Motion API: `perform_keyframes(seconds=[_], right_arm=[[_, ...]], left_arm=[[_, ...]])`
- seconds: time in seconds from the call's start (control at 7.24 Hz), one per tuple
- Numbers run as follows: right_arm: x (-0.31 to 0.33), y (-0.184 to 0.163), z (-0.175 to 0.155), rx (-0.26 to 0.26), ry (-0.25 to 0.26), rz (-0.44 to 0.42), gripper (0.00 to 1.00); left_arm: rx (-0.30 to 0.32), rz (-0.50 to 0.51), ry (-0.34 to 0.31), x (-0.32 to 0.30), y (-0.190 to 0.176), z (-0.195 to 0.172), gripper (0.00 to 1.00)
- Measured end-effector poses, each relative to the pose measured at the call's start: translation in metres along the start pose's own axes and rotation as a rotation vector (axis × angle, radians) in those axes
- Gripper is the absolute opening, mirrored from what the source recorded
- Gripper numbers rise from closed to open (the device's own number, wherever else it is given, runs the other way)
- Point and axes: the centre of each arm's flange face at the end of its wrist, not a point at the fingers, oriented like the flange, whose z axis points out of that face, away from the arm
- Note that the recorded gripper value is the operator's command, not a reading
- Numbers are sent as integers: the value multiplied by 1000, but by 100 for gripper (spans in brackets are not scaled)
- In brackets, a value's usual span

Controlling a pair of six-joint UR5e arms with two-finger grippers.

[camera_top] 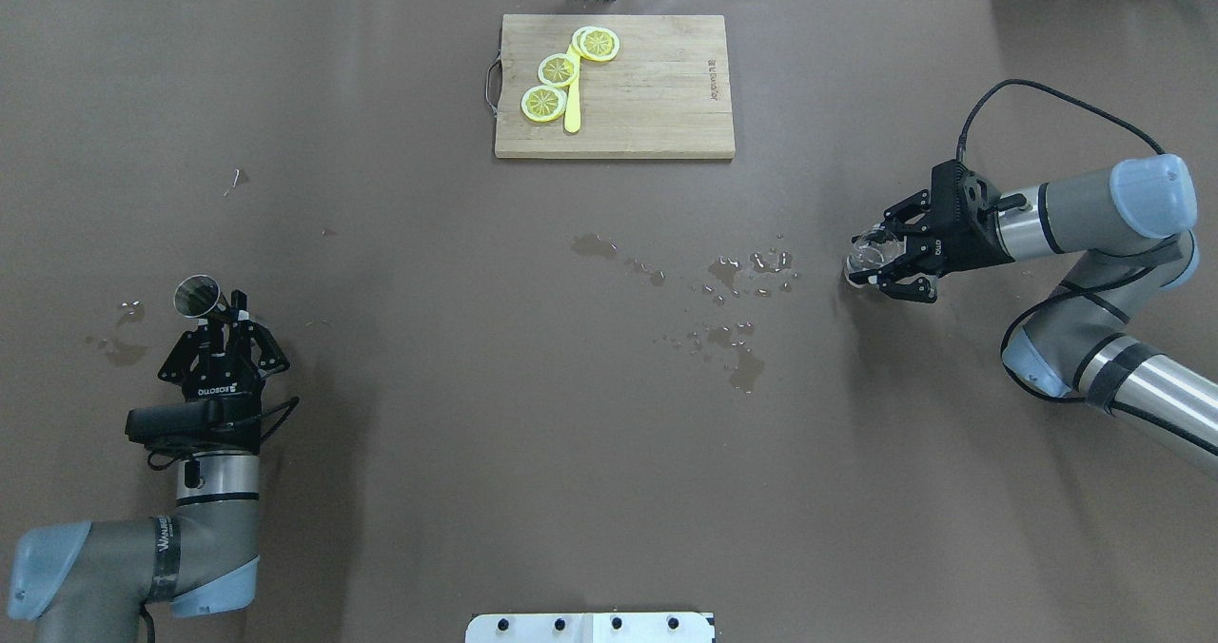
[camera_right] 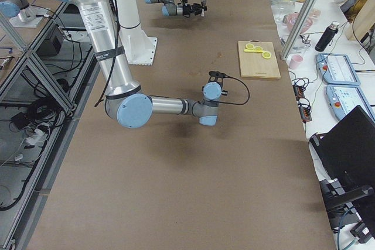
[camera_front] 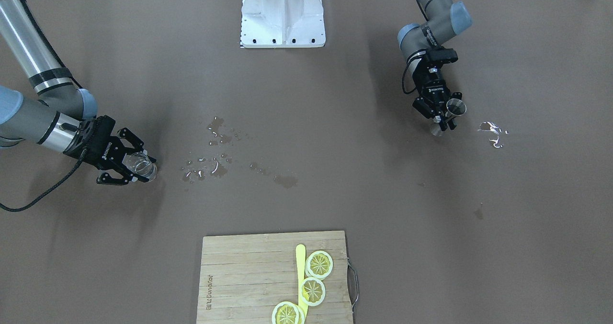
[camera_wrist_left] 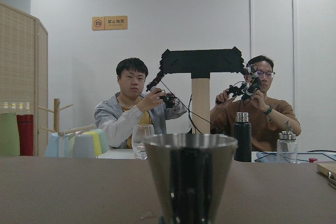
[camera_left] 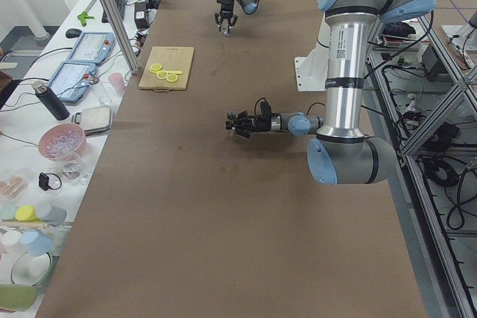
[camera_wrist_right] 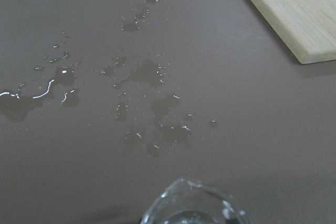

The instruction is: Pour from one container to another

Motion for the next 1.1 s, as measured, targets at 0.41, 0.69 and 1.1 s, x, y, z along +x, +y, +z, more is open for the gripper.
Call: perform_keyframes(seconds=[0.41, 0.69, 1.1], right_arm=[[-1, 0, 3, -1, 6, 0, 88], [-1, 0, 3, 1, 8, -2, 100], [-2, -1, 3, 2, 7, -2, 100]], left_arm=[[23, 49, 34, -1, 5, -6, 99], [35, 56, 50, 0, 4, -7, 99], [33, 57, 58, -2, 2, -11, 99]])
